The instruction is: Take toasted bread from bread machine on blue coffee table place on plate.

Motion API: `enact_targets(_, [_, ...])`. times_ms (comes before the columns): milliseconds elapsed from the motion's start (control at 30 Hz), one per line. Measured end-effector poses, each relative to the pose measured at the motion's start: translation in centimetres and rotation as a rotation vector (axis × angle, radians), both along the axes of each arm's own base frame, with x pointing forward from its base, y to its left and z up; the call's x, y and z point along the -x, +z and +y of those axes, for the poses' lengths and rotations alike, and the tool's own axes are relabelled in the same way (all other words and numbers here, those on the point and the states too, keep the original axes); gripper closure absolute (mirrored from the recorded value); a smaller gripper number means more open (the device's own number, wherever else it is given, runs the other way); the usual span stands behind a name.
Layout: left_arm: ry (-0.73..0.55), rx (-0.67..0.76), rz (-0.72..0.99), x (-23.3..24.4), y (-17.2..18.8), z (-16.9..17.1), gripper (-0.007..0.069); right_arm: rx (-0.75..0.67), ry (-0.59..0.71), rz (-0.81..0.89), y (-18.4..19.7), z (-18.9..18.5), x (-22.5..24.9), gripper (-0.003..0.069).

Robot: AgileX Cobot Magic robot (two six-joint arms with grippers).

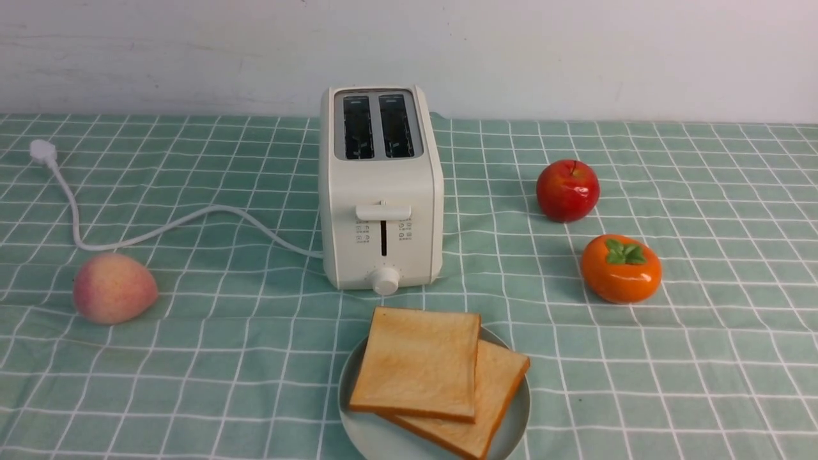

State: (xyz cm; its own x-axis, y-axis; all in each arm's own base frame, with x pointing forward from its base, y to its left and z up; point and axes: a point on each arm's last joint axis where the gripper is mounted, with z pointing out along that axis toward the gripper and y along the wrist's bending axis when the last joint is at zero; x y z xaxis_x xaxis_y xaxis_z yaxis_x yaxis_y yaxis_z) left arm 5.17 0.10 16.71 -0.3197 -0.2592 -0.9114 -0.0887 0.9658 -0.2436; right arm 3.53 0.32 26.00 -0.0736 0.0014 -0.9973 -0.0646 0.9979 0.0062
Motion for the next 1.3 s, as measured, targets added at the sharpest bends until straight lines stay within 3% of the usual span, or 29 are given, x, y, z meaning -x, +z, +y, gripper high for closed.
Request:
enact_targets(133, [0.0, 0.0, 0.0, 0.0, 0.0, 0.0, 0.0636, -0.002, -0.056, -0.017, -1.9, -0.2, -0.9, 0.0602])
enact_targets(167, [0.0, 0.0, 0.0, 0.0, 0.0, 0.0, 0.0636, -0.002, -0.071, -0.009, -3.9, -0.3, -1.5, 0.06])
enact_targets(233, [0.0, 0.0, 0.0, 0.0, 0.0, 0.0, 0.0636, -0.001, -0.075, 0.044, -6.6, -0.3, -2.0, 0.0597])
enact_targets(367, [0.001, 0.0, -0.001, 0.0, 0.0, 0.0, 0.0631, 0.002, -0.07, 0.19, -8.4, -0.3, -1.8, 0.0592])
enact_targets(1300, [0.001, 0.0, -0.001, 0.0, 0.0, 0.0, 0.0608, 0.007, -0.07, 0.221, -8.6, -0.3, -1.7, 0.0557])
